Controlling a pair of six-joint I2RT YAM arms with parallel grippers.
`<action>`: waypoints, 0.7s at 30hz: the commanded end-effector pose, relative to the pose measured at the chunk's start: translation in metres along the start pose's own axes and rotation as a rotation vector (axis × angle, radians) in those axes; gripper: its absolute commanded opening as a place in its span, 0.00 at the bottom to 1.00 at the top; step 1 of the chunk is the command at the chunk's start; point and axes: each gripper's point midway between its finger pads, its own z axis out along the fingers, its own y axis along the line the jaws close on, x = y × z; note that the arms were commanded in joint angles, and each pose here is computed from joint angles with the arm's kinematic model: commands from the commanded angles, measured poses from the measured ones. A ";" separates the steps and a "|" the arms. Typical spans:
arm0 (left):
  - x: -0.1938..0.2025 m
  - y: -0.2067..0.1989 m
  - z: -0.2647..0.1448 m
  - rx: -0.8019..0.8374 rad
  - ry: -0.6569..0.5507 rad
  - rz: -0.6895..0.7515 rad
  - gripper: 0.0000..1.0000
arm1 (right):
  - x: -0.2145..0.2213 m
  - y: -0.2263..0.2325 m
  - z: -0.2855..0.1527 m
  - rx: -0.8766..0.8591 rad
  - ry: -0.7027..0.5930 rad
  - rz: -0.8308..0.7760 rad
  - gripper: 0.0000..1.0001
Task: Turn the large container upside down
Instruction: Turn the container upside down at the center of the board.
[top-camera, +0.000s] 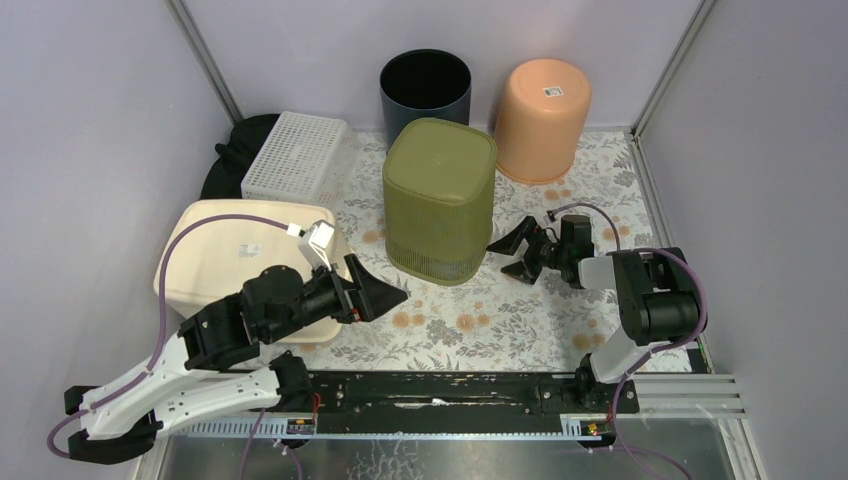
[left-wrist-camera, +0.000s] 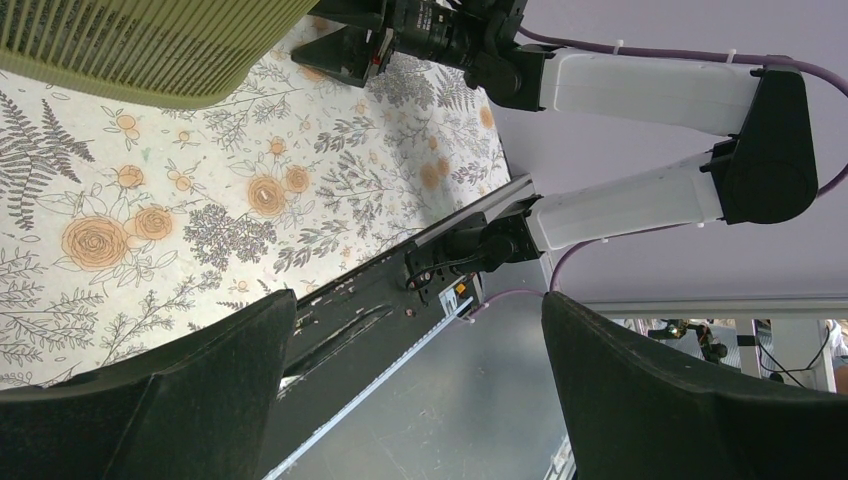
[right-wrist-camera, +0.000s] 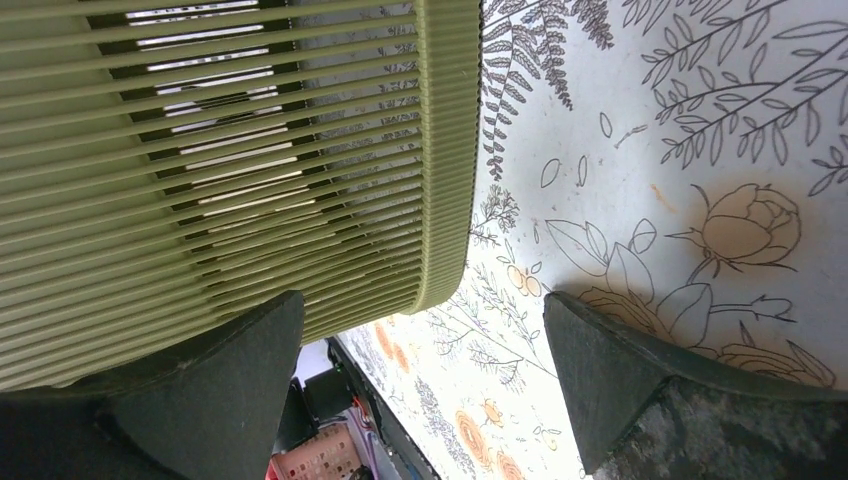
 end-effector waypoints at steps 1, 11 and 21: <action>-0.005 -0.009 0.003 0.038 -0.025 -0.008 1.00 | 0.033 -0.088 -0.013 0.318 0.054 0.105 1.00; -0.003 -0.009 0.005 0.038 -0.019 -0.010 1.00 | 0.011 -0.074 -0.029 0.392 -0.005 0.027 1.00; -0.001 -0.011 0.009 0.046 -0.011 -0.013 1.00 | -0.001 -0.033 -0.049 0.335 -0.053 -0.078 0.99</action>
